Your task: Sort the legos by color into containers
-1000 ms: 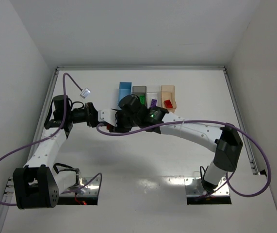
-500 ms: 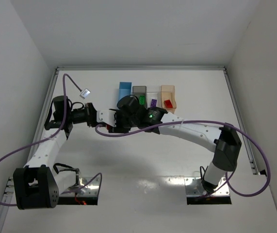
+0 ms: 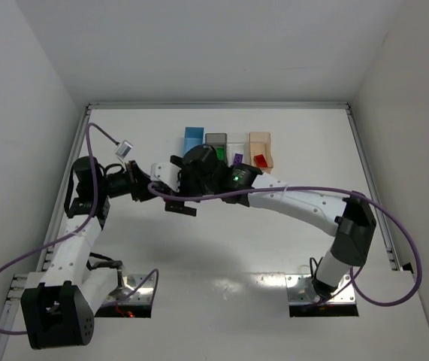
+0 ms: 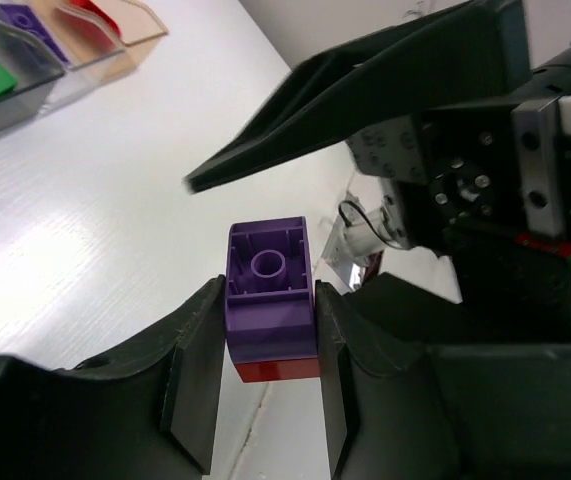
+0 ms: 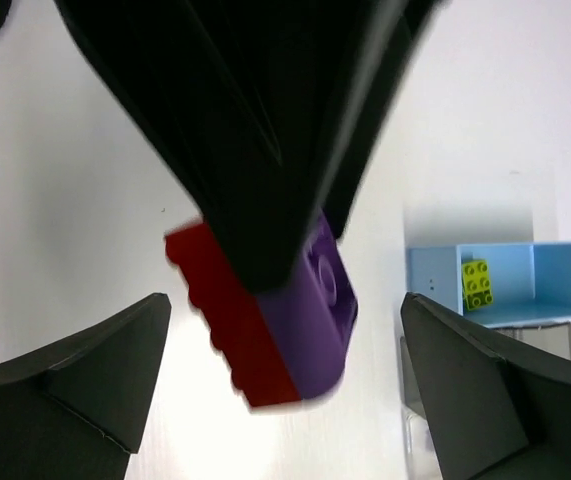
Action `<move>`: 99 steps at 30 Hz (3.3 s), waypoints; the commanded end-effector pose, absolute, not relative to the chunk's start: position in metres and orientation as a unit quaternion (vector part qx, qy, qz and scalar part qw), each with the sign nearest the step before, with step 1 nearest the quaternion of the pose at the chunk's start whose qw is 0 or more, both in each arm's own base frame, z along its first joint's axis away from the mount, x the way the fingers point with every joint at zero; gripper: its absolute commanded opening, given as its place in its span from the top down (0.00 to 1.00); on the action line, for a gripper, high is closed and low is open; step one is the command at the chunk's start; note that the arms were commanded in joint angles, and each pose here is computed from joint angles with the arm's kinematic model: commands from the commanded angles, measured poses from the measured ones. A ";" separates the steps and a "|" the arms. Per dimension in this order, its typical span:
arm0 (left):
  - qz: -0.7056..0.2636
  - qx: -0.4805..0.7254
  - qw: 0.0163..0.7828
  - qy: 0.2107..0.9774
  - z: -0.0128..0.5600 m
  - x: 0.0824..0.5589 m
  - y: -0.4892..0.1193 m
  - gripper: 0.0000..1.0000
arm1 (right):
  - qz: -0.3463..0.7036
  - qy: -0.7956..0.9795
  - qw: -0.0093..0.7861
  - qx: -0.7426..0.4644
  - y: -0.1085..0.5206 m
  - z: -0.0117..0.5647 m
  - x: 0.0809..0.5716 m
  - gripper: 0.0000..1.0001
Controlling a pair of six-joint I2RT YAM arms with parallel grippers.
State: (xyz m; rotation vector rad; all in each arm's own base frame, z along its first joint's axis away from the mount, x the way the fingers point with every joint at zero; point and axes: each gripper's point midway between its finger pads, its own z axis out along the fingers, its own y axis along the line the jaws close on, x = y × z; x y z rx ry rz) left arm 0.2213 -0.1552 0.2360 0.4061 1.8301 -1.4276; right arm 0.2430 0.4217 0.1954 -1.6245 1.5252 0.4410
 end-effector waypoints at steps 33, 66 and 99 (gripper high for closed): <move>-0.553 0.238 0.430 0.673 0.302 0.237 -0.141 1.00 | 0.697 0.582 0.198 -0.370 0.360 0.294 0.230 0.21; -0.617 0.116 0.454 0.632 0.339 0.249 -0.154 1.00 | 0.755 0.522 0.243 -0.316 0.387 0.323 0.249 0.24; -0.606 0.080 0.485 0.625 0.332 0.251 -0.152 1.00 | 0.745 0.534 0.222 -0.333 0.411 0.305 0.235 0.97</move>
